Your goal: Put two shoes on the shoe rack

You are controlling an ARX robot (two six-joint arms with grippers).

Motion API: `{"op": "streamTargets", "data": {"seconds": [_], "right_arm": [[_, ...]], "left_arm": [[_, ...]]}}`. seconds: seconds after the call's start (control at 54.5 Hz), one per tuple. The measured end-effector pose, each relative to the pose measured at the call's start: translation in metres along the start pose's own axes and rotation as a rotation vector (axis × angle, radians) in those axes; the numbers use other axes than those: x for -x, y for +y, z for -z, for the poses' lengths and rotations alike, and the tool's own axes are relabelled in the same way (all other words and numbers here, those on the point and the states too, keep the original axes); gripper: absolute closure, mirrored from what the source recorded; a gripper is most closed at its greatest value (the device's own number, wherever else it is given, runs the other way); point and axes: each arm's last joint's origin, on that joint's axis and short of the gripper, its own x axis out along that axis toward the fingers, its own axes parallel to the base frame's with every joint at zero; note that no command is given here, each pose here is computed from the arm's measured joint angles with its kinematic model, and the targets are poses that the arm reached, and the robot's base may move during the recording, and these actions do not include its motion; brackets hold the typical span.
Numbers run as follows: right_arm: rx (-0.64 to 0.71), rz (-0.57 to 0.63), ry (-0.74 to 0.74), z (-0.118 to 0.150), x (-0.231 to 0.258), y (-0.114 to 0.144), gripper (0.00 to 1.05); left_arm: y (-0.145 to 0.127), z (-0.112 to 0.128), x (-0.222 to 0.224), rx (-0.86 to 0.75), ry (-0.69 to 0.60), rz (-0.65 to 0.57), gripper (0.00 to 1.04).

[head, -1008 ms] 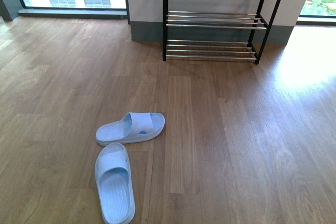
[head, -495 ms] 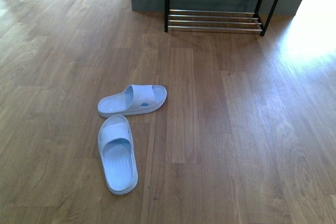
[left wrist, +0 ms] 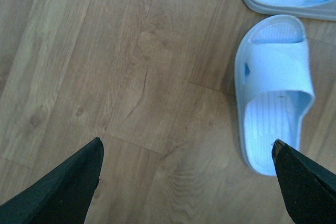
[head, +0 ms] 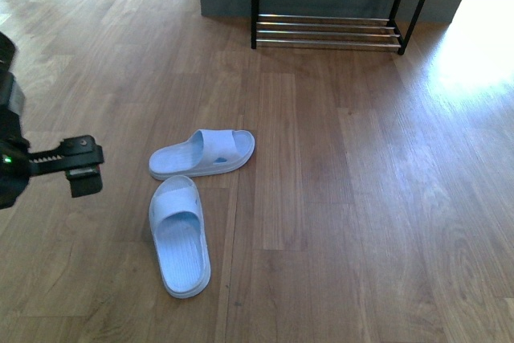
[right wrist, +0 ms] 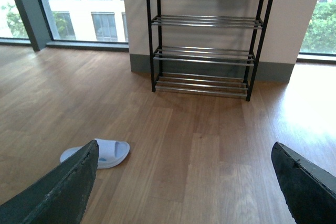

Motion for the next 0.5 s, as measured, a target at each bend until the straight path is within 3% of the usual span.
{"op": "streamTargets", "data": {"seconds": [0.238,0.495], "right_arm": [[0.000,0.000,0.000,0.000,0.000,0.000,0.09],[0.000,0.000,0.000,0.000,0.000,0.000,0.09]], "left_arm": [[-0.044,0.025,-0.075,-0.199,0.089,0.063,0.09],[-0.050,0.044,-0.122,-0.203,0.075,0.026,0.09]]}}
